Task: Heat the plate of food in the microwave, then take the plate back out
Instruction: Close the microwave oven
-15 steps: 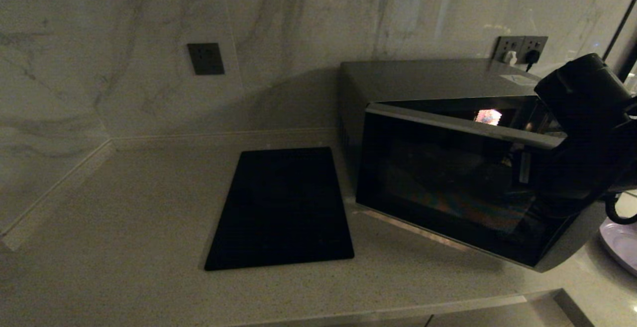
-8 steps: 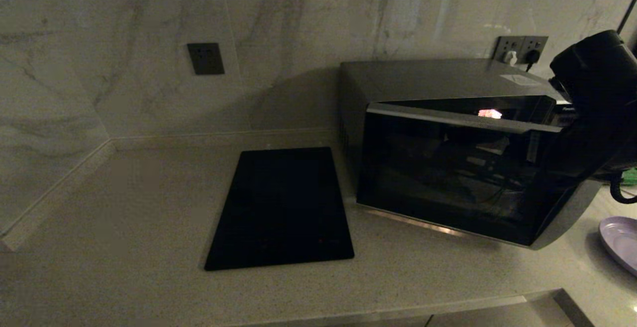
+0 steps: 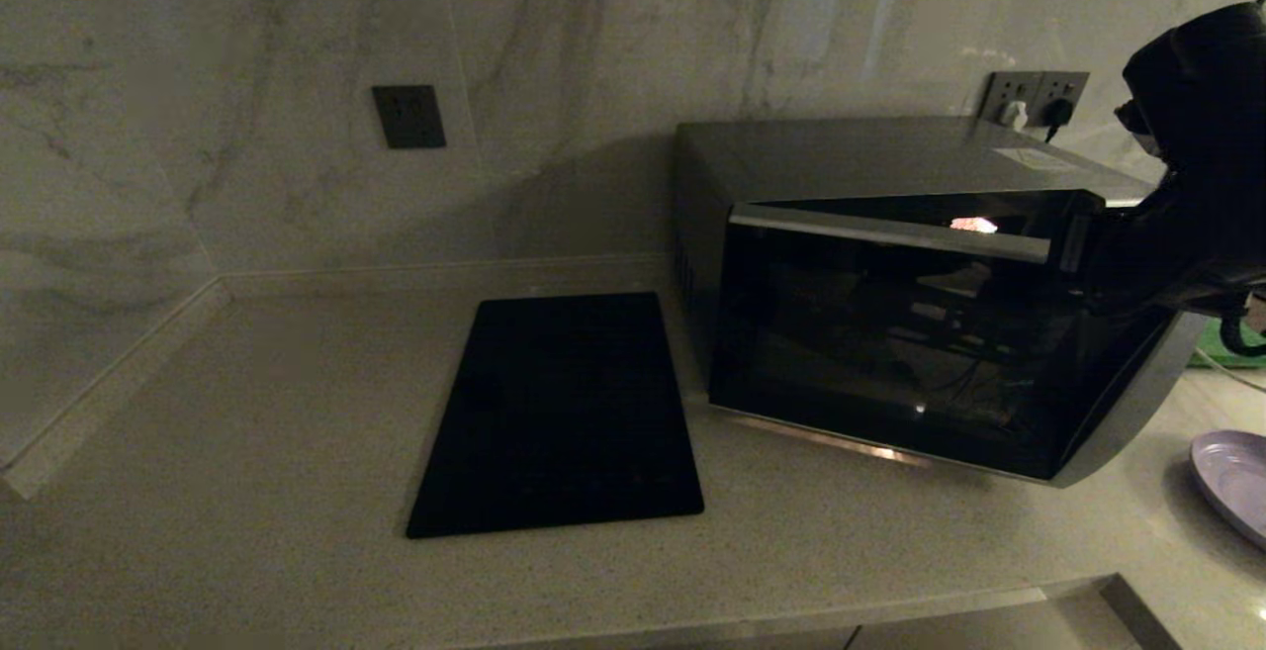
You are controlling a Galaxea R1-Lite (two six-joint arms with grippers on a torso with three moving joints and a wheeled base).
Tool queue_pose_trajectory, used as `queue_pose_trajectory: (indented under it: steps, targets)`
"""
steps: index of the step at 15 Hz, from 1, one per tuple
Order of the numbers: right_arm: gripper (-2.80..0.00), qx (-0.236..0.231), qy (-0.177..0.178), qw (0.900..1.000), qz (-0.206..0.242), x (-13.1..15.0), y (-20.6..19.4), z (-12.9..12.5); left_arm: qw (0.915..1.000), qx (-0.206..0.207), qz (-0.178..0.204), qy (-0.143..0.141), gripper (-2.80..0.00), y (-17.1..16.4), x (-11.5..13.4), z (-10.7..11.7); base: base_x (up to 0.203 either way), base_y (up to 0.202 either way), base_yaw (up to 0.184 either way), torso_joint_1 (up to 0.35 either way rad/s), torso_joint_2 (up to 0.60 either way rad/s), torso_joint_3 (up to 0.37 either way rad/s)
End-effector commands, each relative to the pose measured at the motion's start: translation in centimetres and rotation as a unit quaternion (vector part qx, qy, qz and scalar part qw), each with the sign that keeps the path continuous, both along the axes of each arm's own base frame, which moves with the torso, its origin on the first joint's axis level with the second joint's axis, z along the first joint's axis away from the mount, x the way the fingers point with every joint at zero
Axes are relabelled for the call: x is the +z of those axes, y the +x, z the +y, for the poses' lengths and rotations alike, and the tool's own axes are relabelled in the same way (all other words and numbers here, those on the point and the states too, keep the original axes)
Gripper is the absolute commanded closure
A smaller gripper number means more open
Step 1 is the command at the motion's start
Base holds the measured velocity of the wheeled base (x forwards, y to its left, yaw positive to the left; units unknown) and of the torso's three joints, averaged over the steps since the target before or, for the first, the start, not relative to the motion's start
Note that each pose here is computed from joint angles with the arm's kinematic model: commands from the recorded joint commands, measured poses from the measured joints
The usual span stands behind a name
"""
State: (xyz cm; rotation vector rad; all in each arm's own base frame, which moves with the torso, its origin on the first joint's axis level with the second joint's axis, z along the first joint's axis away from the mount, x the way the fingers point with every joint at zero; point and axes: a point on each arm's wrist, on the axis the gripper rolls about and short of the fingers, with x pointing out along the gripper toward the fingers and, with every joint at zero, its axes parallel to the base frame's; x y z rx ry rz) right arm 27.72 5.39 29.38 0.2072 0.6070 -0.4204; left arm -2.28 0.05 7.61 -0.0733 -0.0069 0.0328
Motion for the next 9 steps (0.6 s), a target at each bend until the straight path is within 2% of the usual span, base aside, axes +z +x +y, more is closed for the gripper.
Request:
queue_pose_trajectory:
  steps: [1, 5, 9]
  targets:
    - [0.00, -0.005, 0.006, 1.000, 0.006, -0.3, 1.2, -0.3, 1.0000, 0.000, 0.001, 0.000, 0.00, 0.0, 0.0, 0.0, 0.000, 0.000, 0.000, 0.000, 0.00, 0.000]
    - [0.00, -0.009, 0.016, 1.000, 0.006, -0.6, 2.7, -0.9, 1.0000, 0.000, 0.001, 0.000, 0.00, 0.0, 0.0, 0.0, 0.000, 0.000, 0.000, 0.000, 0.00, 0.000]
    - [0.00, -0.022, 0.024, 0.999, -0.017, -1.1, 4.8, -2.1, 1.0000, 0.000, 0.001, 0.000, 0.00, 0.0, 0.0, 0.0, 0.000, 0.000, 0.000, 0.000, 0.00, 0.000]
